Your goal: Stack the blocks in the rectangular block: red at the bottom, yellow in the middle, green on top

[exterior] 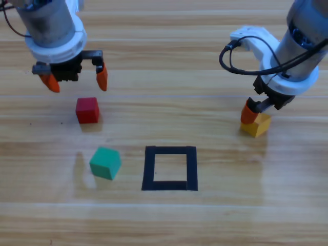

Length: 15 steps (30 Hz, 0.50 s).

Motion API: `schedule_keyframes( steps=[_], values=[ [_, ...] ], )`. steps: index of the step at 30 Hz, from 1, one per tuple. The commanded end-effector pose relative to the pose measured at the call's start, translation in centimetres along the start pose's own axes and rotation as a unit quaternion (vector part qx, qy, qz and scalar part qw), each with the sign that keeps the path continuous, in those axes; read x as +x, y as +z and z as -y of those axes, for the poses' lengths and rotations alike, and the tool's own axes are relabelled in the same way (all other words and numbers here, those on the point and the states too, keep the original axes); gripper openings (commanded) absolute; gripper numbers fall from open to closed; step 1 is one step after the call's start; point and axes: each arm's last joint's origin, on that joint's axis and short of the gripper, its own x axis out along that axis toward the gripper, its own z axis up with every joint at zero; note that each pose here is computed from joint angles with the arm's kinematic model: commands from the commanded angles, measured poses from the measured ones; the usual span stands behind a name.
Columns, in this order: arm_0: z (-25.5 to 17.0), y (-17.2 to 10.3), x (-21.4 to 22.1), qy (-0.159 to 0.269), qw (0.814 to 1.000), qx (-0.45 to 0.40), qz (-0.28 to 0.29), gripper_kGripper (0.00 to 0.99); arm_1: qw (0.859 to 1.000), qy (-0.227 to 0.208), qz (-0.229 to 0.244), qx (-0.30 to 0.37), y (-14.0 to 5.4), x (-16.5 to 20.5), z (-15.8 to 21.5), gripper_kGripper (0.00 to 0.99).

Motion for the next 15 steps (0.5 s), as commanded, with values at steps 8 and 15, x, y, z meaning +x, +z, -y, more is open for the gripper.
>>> schedule_keyframes(
  steps=[8, 15],
  values=[
    [0.4, 2.0, 6.8, 0.054, 0.995, -0.058, -0.063, 0.962, 0.997, 0.043, -0.068, 0.006, 0.2, 5.4, 1.5, 0.650],
    [0.7, 2.2, 8.5, 0.061, 0.993, -0.071, -0.076, 0.960, 0.996, 0.051, -0.072, 0.011, -0.1, 5.5, 1.9, 0.229]
  ],
)
